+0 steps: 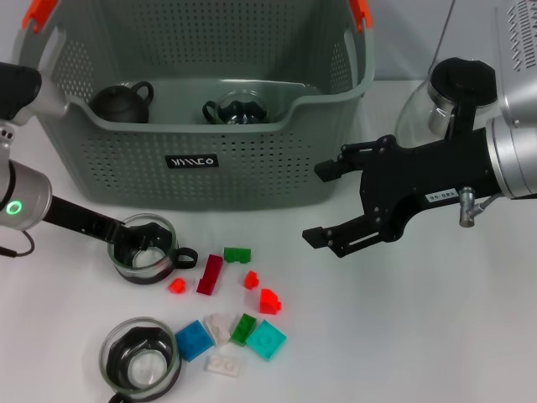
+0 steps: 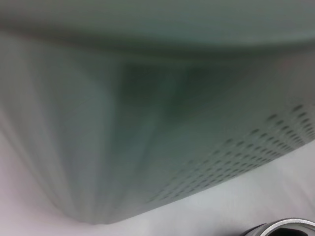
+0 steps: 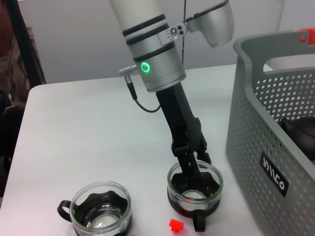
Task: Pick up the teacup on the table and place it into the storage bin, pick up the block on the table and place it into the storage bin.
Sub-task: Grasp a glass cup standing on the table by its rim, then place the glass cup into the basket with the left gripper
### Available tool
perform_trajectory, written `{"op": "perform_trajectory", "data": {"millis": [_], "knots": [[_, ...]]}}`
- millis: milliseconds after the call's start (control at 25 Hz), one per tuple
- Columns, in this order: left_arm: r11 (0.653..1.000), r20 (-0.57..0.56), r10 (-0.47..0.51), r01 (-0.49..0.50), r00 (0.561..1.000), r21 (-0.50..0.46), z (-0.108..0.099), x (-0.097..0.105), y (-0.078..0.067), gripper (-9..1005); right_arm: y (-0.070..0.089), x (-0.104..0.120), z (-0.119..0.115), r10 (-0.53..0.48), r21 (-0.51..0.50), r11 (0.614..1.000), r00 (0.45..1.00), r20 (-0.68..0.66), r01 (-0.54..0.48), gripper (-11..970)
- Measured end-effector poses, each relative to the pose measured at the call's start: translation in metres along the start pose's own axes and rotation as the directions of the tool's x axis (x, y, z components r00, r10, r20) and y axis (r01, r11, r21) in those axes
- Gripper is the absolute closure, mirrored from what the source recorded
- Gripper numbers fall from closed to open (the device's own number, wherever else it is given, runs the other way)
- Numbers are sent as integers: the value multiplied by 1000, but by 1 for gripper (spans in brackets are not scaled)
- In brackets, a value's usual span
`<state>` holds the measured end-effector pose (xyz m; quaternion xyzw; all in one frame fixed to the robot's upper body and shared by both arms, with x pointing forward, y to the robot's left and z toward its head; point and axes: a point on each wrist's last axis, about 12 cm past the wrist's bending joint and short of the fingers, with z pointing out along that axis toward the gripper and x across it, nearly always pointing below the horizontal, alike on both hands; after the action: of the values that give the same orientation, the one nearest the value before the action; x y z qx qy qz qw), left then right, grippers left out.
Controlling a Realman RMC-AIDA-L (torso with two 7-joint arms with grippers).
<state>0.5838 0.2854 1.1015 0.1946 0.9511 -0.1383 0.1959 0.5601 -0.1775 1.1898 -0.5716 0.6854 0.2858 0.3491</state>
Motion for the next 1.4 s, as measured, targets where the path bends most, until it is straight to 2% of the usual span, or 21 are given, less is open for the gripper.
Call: {"op": "perform_trajectory", "data": {"millis": [40, 280, 400, 600, 1040, 1120, 1280, 1400], "knots": [[1000, -2, 4, -4, 1000, 0, 0, 0, 0, 64, 0, 0, 0, -1, 0, 1000, 1000, 0, 1, 14], [999, -15, 29, -29, 999, -28, 2, -2, -1, 242, 0, -1, 0, -3, 1, 1000, 1000, 1, 3, 14], [999, -19, 33, -33, 999, -36, 2, -2, 0, 468, -1, -1, 0, -3, 1, 1000, 1000, 1, 3, 14], [998, -16, 35, -36, 999, -51, 2, -2, -2, 686, -1, -1, 0, 0, 2, 1000, 1000, 2, 0, 15], [998, -17, 25, -26, 1000, -58, -1, -1, 1, 913, -1, -1, 0, 1, 2, 1000, 1000, 3, -1, 15], [998, -11, 24, -25, 1000, -61, -4, -1, 1, 928, -1, -1, 0, 3, 1, 1000, 1000, 2, -3, 15], [999, 8, 22, -22, 1000, -25, -23, -1, -2, 949, -2, 2, -1, 14, 7, 1000, 1000, 4, -14, 15], [998, 29, 27, -29, 999, 63, -44, -3, -11, 948, -4, 6, -5, 34, 14, 999, 999, 8, -34, 14]]}}
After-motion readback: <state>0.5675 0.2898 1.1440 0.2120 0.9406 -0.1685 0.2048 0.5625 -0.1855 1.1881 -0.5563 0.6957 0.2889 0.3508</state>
